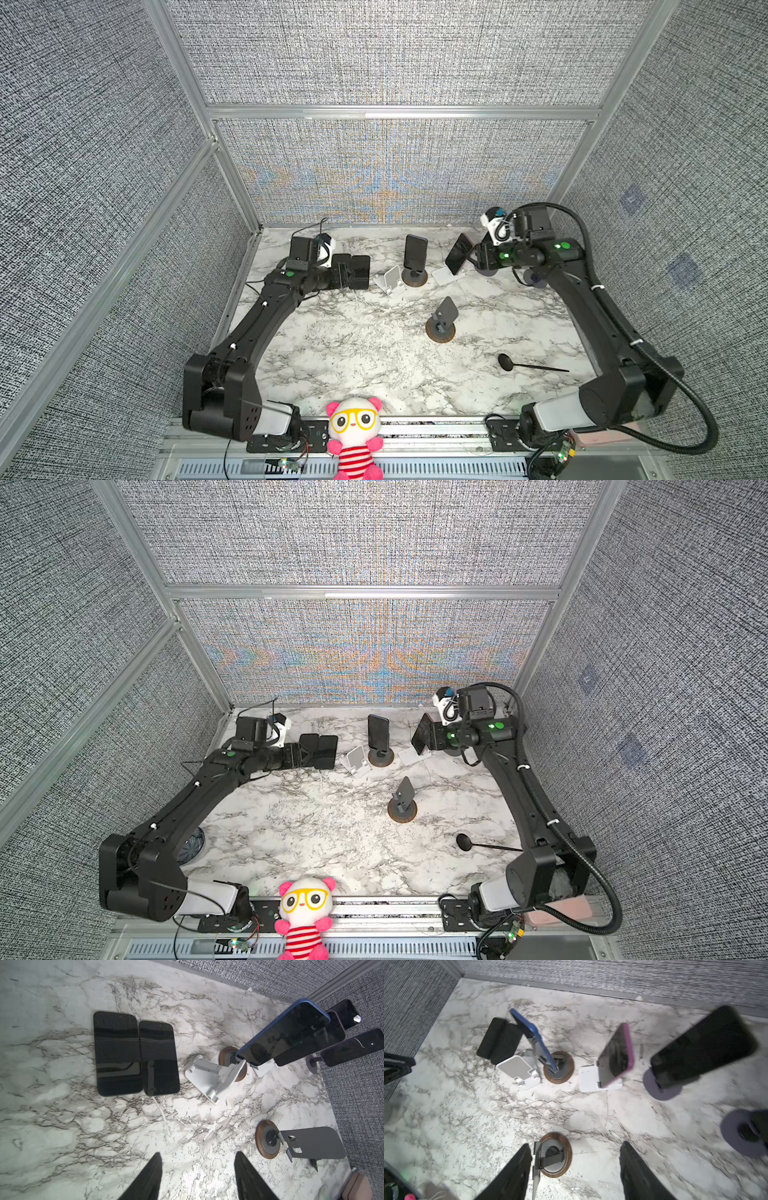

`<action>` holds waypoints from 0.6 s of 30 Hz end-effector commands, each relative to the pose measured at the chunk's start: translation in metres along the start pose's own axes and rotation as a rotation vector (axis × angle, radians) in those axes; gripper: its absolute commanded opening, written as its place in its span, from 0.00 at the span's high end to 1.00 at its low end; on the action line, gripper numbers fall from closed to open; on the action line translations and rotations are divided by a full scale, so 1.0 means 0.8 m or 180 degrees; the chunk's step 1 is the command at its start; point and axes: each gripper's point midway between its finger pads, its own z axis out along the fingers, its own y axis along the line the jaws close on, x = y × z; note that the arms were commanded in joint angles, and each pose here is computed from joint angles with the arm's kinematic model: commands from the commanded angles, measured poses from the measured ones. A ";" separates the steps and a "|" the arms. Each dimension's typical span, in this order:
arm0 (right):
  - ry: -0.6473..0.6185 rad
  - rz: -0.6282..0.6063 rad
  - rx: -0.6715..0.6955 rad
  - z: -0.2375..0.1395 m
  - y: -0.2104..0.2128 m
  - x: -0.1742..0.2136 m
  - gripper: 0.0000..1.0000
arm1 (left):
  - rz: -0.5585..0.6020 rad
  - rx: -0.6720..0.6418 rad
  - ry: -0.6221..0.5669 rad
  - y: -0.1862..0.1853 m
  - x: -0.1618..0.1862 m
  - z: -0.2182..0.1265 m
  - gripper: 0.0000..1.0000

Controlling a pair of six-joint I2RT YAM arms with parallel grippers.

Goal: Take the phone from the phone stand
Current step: 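Reach right gripper to the blue-edged phone on the round stand and grasp it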

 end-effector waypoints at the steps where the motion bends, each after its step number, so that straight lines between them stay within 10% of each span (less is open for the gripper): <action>1: -0.0174 -0.0482 -0.0443 0.021 0.038 -0.023 0.37 | 0.0068 0.0353 -0.0394 -0.027 -0.015 -0.001 0.44; 18: -0.0512 -0.0732 -0.1110 0.150 0.052 -0.070 0.41 | 0.0335 0.1148 -0.0669 -0.070 -0.003 -0.005 0.41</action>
